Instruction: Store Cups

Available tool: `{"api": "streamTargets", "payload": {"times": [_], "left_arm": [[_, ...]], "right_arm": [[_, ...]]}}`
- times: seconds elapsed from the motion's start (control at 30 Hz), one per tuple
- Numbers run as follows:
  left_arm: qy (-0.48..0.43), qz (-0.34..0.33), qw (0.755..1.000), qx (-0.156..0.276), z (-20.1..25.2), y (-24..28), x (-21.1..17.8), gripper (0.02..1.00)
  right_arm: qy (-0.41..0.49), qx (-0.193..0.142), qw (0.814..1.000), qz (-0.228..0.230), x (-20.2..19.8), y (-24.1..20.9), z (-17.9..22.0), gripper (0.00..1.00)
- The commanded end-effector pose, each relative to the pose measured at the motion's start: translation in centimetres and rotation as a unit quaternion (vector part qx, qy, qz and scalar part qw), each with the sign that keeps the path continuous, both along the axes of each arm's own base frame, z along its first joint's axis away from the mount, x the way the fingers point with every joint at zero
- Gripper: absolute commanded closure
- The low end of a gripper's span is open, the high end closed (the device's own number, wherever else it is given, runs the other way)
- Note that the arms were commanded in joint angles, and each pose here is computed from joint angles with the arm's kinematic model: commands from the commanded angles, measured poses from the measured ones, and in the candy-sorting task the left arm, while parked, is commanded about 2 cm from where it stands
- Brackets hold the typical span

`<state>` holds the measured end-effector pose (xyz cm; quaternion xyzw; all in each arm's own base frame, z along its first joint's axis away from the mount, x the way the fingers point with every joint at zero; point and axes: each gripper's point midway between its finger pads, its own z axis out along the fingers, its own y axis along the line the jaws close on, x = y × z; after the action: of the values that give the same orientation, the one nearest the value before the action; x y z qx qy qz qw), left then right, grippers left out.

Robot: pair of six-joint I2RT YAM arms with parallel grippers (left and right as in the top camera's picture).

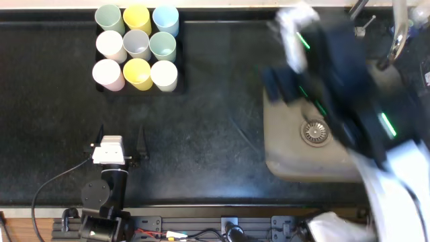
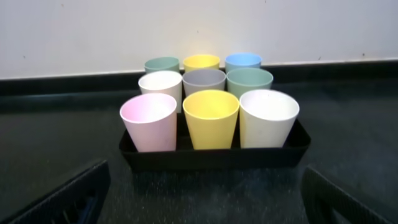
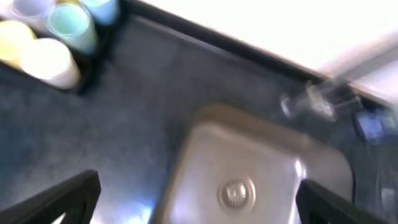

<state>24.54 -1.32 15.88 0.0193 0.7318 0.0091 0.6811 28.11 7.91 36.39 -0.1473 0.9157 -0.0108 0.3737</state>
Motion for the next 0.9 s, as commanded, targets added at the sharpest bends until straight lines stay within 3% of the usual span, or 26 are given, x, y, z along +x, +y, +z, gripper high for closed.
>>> {"api": "streamTargets", "payload": {"times": [0.03, 0.13, 0.23, 0.4, 0.7, 0.9], "left_arm": [[-0.003, 0.000, 1.000, 0.007, 0.0, 0.1, 0.0, 0.020], [-0.002, 0.000, 1.000, 0.007, 0.0, 0.1, 0.0, 0.020], [-0.002, 0.000, 1.000, 0.007, 0.0, 0.1, 0.0, 0.023], [-0.002, 0.000, 1.000, 0.007, 0.0, 0.1, 0.0, 0.020], [-0.002, 0.000, 1.000, 0.007, 0.0, 0.1, 0.0, 0.020], [-0.002, 0.000, 1.000, 0.007, 0.0, 0.1, 0.0, 0.020]], "right_arm": [[-0.002, 0.065, 0.986, -0.156, -4.4, -6.5, -5.1, 0.003], [-0.070, 0.077, 0.977, -0.187, -6.0, -8.7, -7.1, 0.003], [-0.146, 0.061, 0.971, -0.182, -6.7, -9.6, -8.9, 0.003], [-0.249, 0.090, 0.951, -0.162, -6.1, -9.1, -10.9, 0.003], [-0.286, 0.104, 0.941, -0.146, -7.6, -8.6, -15.9, 0.003], [-0.267, 0.099, 0.947, -0.148, -6.7, -8.5, -18.7, 0.003]]}}
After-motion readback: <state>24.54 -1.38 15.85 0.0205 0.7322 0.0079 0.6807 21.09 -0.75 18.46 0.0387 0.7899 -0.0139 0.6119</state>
